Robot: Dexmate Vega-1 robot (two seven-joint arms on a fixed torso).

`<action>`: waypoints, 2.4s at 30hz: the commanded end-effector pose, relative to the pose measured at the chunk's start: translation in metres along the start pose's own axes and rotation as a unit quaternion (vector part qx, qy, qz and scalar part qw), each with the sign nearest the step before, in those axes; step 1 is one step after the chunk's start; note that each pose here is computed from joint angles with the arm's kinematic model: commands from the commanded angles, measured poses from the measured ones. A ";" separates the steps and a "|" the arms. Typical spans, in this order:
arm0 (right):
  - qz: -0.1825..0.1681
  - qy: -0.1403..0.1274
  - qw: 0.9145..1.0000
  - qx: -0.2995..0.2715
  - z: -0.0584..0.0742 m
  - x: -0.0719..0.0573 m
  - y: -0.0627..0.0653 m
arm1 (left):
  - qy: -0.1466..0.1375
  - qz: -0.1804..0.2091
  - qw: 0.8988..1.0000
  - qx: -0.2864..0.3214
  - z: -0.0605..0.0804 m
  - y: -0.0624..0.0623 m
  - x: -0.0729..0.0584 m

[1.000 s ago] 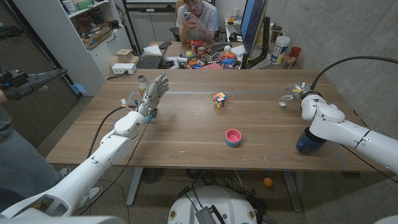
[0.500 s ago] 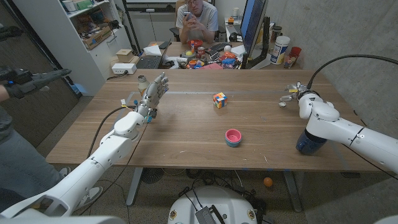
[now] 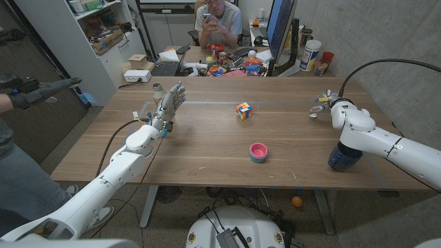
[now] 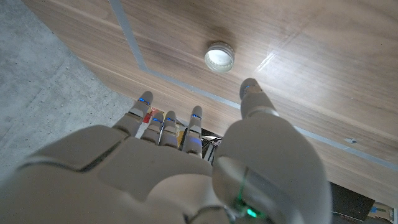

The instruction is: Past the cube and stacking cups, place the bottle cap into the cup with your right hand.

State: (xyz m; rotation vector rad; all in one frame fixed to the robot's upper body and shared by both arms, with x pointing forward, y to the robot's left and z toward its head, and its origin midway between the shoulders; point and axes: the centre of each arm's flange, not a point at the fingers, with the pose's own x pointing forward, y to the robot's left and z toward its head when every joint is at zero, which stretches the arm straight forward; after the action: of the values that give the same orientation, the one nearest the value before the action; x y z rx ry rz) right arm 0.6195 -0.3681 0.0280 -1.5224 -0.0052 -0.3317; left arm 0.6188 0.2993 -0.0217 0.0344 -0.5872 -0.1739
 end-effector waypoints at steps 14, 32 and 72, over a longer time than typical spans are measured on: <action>-0.034 0.016 0.999 -0.019 -0.003 0.000 0.023 | -0.008 0.008 1.000 0.007 0.008 0.000 -0.003; -0.036 0.019 0.999 -0.030 -0.002 0.006 0.037 | -0.006 0.003 1.000 0.013 0.011 -0.002 -0.004; -0.030 0.031 0.999 -0.030 -0.009 0.018 0.048 | 0.006 0.001 1.000 0.014 0.005 -0.006 -0.006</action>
State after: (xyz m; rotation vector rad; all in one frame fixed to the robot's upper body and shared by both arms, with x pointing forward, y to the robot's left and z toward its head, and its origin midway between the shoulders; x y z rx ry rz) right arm 0.6451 -0.3787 -0.0134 -1.5794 0.0059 -0.4240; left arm 0.6077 0.2977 -0.0184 0.0598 -0.5868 -0.1545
